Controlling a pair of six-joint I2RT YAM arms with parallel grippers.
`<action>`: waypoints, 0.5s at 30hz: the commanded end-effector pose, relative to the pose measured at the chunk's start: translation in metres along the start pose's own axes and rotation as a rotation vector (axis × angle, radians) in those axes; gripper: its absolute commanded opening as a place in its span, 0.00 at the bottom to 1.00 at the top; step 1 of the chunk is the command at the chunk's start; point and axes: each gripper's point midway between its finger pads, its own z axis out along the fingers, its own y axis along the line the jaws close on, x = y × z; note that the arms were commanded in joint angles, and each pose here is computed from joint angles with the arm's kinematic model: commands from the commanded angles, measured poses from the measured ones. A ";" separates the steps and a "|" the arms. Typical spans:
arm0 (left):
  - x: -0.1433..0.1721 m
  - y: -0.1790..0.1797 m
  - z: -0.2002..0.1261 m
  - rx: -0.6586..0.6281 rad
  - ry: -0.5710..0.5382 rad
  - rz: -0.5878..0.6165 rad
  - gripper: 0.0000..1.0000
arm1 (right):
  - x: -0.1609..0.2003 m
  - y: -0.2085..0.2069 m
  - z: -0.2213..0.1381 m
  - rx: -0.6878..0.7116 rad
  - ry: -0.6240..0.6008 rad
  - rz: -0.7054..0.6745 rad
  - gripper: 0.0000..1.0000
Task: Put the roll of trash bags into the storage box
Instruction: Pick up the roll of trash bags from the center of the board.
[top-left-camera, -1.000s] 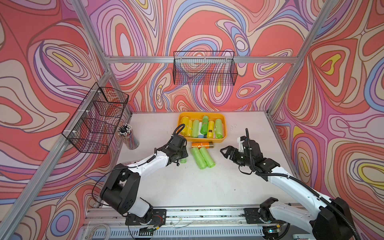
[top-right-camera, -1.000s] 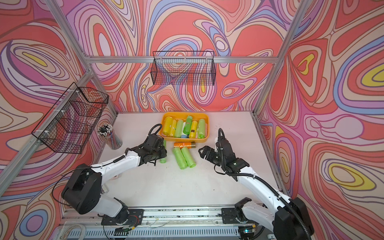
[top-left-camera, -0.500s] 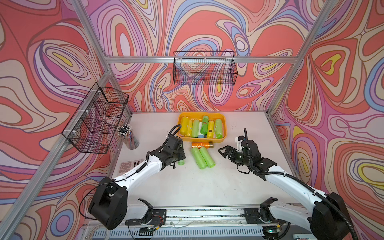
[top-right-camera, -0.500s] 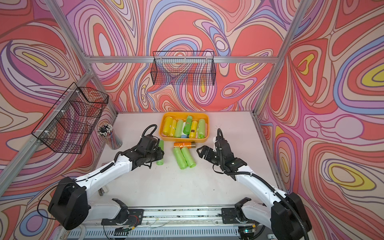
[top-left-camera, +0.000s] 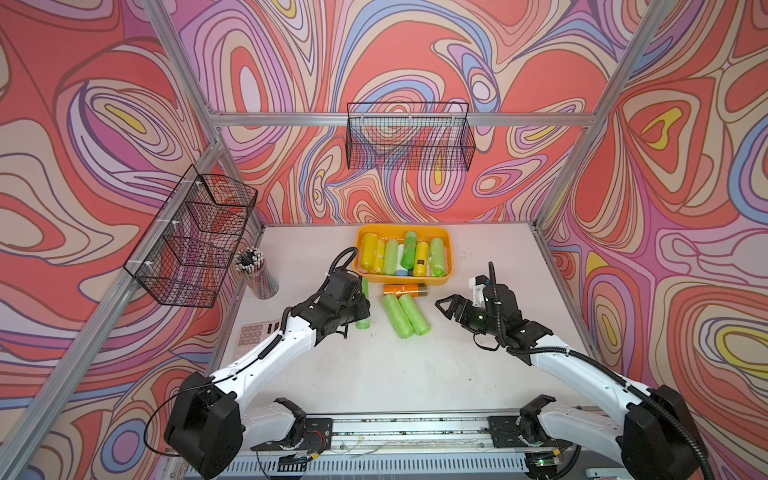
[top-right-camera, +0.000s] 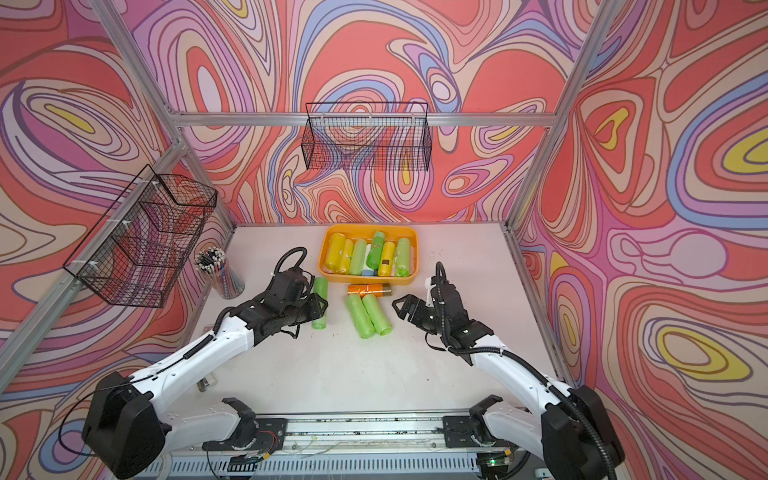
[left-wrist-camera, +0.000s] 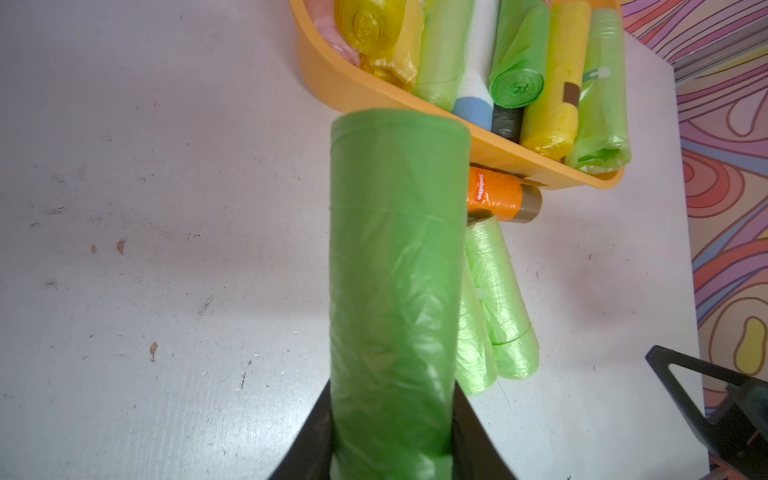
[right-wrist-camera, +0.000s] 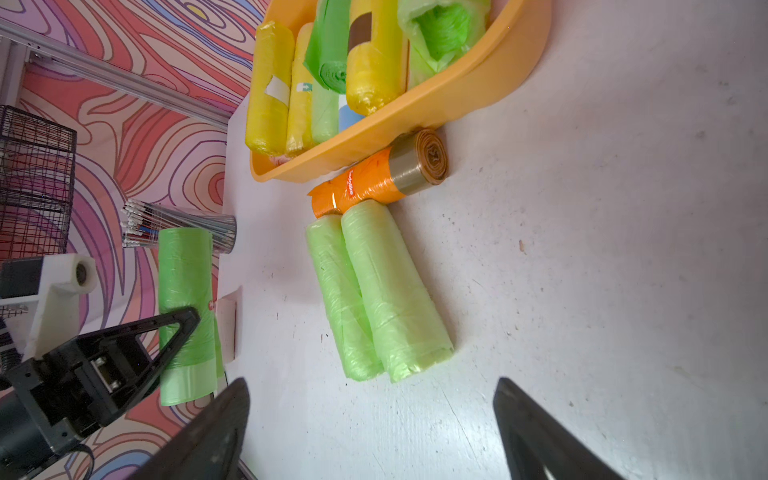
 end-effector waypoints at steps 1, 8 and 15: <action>-0.010 -0.016 -0.013 0.048 -0.024 -0.007 0.33 | 0.001 0.006 -0.010 -0.048 -0.023 0.033 0.94; -0.010 -0.018 -0.021 0.049 -0.035 -0.001 0.33 | 0.007 0.005 -0.017 -0.057 -0.021 0.032 0.94; -0.009 -0.013 -0.033 0.022 -0.037 0.027 0.33 | 0.012 0.006 -0.015 -0.053 0.021 0.008 0.93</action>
